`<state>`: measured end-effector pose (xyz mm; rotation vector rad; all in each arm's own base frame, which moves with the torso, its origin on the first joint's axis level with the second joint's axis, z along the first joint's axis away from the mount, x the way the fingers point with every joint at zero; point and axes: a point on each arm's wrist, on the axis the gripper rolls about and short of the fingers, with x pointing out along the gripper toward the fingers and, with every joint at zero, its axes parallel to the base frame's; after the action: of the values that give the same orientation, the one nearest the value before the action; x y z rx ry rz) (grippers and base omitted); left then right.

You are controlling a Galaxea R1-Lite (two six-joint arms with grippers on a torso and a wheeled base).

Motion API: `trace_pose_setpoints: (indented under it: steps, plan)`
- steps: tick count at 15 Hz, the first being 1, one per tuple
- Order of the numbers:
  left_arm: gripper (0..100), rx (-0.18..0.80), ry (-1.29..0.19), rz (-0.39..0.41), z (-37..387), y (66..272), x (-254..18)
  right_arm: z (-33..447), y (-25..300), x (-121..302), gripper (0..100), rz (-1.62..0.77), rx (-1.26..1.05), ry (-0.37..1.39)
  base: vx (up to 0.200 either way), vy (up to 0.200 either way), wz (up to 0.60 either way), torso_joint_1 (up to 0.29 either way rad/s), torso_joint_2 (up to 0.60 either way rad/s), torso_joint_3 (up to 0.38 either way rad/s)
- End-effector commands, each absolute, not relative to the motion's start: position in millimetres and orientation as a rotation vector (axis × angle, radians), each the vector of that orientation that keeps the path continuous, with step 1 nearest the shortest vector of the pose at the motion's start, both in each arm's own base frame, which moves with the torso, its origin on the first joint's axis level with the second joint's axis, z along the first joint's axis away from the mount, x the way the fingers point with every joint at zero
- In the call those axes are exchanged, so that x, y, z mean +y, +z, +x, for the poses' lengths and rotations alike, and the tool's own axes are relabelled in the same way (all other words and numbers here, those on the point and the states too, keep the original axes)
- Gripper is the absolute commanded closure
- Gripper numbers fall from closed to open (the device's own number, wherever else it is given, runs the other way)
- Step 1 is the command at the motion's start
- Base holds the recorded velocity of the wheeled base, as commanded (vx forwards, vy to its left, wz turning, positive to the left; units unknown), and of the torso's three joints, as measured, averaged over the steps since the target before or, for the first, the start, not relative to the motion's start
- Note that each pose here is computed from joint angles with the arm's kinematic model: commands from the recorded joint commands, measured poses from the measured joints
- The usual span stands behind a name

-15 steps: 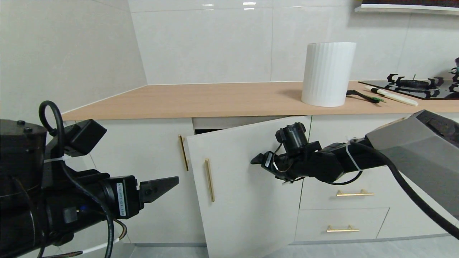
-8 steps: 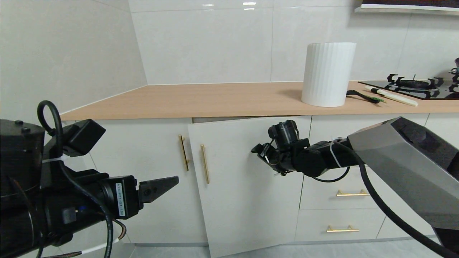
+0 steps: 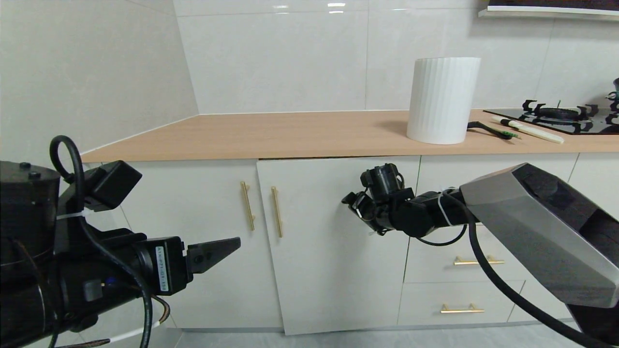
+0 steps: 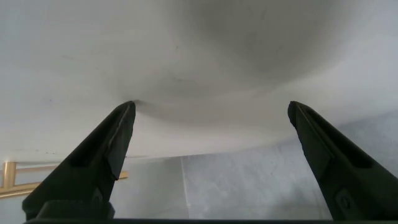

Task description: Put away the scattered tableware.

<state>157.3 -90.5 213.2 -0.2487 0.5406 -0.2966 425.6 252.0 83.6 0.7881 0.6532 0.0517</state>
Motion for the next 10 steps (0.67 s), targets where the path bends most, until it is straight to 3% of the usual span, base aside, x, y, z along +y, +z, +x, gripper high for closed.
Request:
trace_pose_setpoints:
  steps: [1, 10]
  plan:
    - [0, 0.539, -0.295, -0.250, 157.3, 213.4, -90.3, 430.6, 78.9, 248.7, 0, 0.787, 0.645, 0.031, 0.000, 0.000, 0.00, 0.000, 0.00, 0.000]
    - [0, 0.536, -0.296, -0.251, 156.7, 214.0, -90.0, 428.2, 86.3, 242.8, 0, 0.770, 0.637, -0.018, 0.000, 0.000, 0.00, 0.000, 0.00, 0.000]
